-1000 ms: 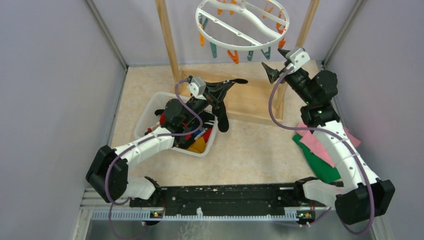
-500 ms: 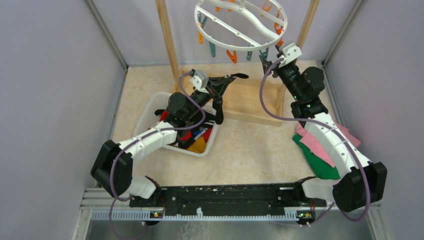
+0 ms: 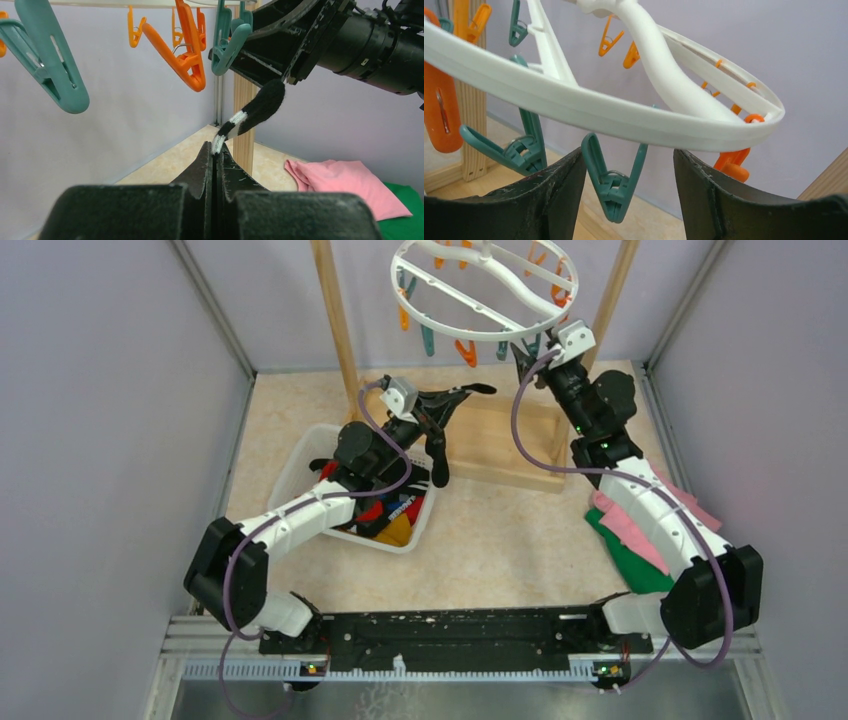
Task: Clip the socks to the hanger
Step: Open the clamp at the hanger.
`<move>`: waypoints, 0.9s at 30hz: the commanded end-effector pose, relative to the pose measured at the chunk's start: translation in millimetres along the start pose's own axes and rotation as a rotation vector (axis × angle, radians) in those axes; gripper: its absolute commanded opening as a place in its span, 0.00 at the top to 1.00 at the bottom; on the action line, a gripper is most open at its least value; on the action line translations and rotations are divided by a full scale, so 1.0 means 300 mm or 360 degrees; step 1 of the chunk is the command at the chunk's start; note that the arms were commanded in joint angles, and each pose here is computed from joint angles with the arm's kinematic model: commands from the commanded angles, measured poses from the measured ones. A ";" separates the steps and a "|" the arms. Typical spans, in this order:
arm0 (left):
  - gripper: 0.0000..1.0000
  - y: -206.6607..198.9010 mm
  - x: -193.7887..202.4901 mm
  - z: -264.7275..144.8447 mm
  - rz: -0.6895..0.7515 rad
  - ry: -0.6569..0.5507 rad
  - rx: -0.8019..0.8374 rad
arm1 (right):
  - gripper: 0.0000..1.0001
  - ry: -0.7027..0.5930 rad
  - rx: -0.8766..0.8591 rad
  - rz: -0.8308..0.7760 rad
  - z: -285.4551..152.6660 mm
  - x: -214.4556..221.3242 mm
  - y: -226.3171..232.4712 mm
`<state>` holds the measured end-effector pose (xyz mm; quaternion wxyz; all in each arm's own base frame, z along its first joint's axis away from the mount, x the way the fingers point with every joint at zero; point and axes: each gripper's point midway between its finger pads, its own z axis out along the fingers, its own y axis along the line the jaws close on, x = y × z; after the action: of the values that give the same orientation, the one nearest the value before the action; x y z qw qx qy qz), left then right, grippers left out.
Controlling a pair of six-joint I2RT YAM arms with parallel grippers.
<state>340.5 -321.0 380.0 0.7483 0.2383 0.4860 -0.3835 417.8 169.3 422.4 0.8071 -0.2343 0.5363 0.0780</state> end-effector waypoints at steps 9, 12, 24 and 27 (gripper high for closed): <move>1.00 -0.010 -0.090 0.028 0.0021 -0.0121 0.0046 | 0.38 -0.0278 0.0114 -0.0017 0.055 -0.215 -0.053; 1.00 -0.009 -0.092 0.025 0.0022 -0.0122 0.0046 | 0.40 -0.0285 0.0114 -0.0010 0.055 -0.219 -0.050; 1.00 -0.018 -0.093 0.021 0.0008 -0.0119 0.0065 | 0.50 -0.0300 0.0141 -0.0005 0.049 -0.246 -0.062; 1.00 -0.022 -0.093 0.022 0.0001 -0.0120 0.0074 | 0.61 -0.0308 0.0132 -0.0014 0.052 -0.251 -0.060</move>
<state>338.7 -322.4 379.8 0.7440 0.2430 0.4850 -0.3902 417.8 171.3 456.2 0.8356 -0.2086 0.5031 0.0719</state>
